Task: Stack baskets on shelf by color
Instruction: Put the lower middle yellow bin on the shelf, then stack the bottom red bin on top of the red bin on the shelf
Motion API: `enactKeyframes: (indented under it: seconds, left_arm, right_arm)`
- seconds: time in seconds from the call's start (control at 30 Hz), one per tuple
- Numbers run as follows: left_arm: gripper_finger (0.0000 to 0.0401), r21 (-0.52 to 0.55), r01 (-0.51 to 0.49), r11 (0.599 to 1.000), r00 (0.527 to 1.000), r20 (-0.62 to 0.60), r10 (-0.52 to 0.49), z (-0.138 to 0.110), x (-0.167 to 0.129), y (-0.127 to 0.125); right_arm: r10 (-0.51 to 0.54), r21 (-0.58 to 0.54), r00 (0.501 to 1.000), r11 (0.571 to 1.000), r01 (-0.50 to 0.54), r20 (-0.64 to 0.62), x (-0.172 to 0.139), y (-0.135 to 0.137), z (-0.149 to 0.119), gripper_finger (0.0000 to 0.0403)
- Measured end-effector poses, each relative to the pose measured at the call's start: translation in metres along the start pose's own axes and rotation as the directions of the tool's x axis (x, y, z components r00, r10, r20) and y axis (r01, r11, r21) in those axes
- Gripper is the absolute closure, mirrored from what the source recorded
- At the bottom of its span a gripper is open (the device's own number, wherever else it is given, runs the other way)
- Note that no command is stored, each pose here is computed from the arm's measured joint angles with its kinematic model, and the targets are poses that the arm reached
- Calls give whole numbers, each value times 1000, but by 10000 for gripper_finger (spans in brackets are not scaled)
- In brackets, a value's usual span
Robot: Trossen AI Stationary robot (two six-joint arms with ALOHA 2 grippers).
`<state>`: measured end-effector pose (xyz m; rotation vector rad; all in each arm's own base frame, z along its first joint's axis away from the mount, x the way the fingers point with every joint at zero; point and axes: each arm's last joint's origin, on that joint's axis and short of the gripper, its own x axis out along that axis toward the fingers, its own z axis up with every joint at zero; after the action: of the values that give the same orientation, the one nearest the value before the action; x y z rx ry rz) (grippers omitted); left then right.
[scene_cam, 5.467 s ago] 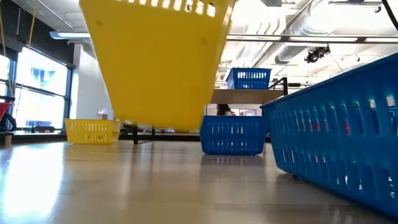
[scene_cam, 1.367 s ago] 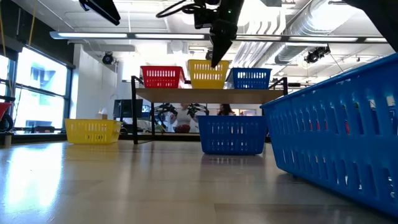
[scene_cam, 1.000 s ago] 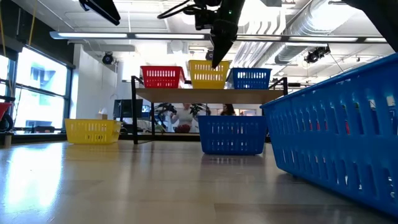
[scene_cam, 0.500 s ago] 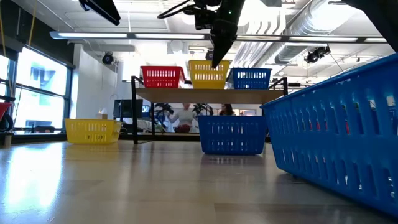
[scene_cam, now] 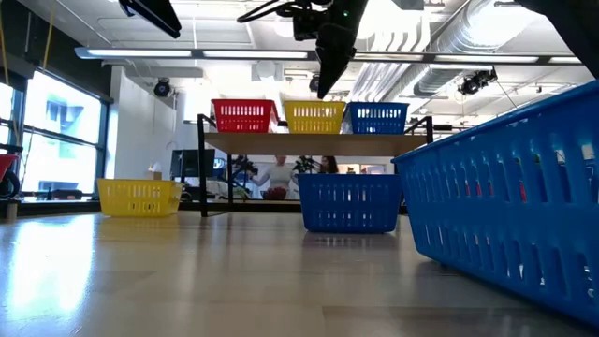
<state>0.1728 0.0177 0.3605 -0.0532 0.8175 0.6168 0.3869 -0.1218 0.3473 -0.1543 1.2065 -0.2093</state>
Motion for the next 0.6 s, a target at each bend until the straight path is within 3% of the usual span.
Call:
enactKeyframes:
  seconds: [0.6]
  left_arm:
    - [254,-19,108,994,993,-35,-109,-1,0,-3]
  right_arm:
    - [2,75,1000,997,-3,18,-6,25,7,318]
